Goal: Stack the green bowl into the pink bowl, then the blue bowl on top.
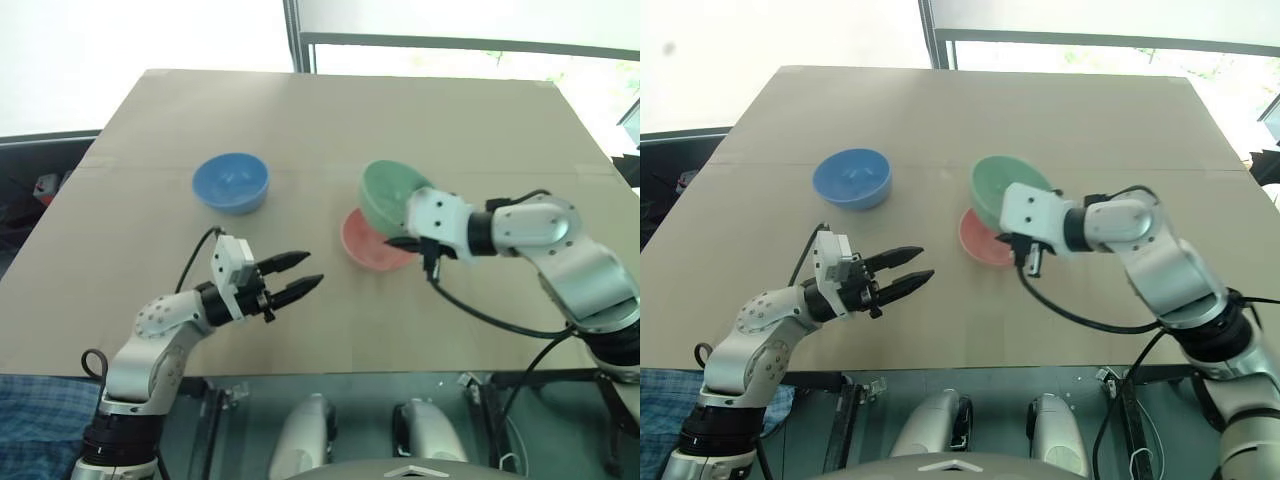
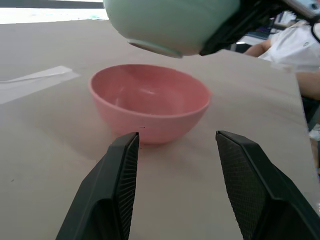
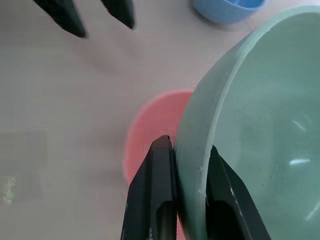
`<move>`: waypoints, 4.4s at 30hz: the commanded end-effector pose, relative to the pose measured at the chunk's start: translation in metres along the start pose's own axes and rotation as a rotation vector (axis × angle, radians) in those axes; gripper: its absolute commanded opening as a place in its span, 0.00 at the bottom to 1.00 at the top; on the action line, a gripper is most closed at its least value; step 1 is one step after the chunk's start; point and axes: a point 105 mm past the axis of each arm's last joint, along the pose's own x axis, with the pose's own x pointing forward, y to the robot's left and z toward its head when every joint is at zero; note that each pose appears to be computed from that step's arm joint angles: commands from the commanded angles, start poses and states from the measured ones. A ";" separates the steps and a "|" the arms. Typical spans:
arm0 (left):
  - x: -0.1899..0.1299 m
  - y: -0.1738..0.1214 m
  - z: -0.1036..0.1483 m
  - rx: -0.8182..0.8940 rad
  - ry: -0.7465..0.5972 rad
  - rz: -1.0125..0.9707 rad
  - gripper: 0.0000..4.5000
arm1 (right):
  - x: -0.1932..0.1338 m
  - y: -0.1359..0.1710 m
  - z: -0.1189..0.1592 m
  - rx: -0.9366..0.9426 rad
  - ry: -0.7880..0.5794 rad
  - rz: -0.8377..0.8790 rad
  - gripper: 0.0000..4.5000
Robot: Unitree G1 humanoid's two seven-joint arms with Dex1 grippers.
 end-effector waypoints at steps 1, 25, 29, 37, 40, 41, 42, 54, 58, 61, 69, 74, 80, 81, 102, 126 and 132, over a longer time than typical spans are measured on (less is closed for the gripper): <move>-0.008 0.008 0.005 0.045 -0.007 0.045 0.58 | 0.000 -0.007 0.013 -0.054 -0.008 -0.042 0.02; 0.025 0.074 0.049 0.310 0.038 0.326 0.58 | -0.105 -0.033 -0.001 0.530 -0.517 -0.154 0.98; 0.031 0.104 0.050 0.411 0.123 0.396 0.58 | -0.129 -0.027 -0.007 0.526 -0.538 -0.186 0.98; 0.029 0.134 0.034 0.475 0.291 0.421 0.58 | -0.141 -0.015 -0.016 0.517 -0.491 -0.219 0.98; 0.028 0.144 0.038 0.489 0.304 0.471 0.58 | -0.138 -0.012 -0.019 0.522 -0.465 -0.218 0.98; 0.027 0.147 0.041 0.496 0.301 0.492 0.58 | -0.138 -0.011 -0.020 0.521 -0.461 -0.217 0.98; 0.026 0.150 0.042 0.498 0.305 0.507 0.58 | -0.138 -0.011 -0.021 0.523 -0.459 -0.221 0.98; 0.009 0.150 0.015 0.390 0.404 0.529 0.46 | -0.130 -0.015 -0.027 0.524 -0.432 -0.236 1.00; 0.007 0.151 0.013 0.380 0.415 0.539 0.14 | -0.128 -0.017 -0.030 0.528 -0.428 -0.240 1.00; 0.005 0.151 0.013 0.375 0.413 0.542 0.01 | -0.128 -0.019 -0.029 0.527 -0.433 -0.241 1.00; 0.024 0.150 0.037 0.401 0.297 0.521 0.01 | -0.126 -0.017 -0.029 0.529 -0.435 -0.235 1.00; 0.079 0.130 0.063 0.429 0.193 0.351 0.01 | -0.125 -0.019 -0.030 0.528 -0.436 -0.230 1.00; 0.163 0.049 0.090 0.512 0.133 -0.140 0.01 | -0.125 -0.021 -0.024 0.511 -0.437 -0.213 1.00; 0.169 0.036 0.090 0.531 0.143 -0.221 0.01 | -0.125 -0.020 -0.024 0.509 -0.433 -0.213 1.00; 0.160 -0.035 0.100 0.744 0.132 -0.573 0.42 | -0.121 -0.012 -0.029 0.519 -0.410 -0.217 1.00; -0.002 0.052 0.030 0.004 0.132 0.319 0.98 | -0.125 -0.004 -0.093 0.593 -0.253 -0.299 1.00; -0.012 0.038 0.033 0.017 0.109 0.278 0.98 | -0.124 -0.004 -0.101 0.538 -0.247 -0.278 1.00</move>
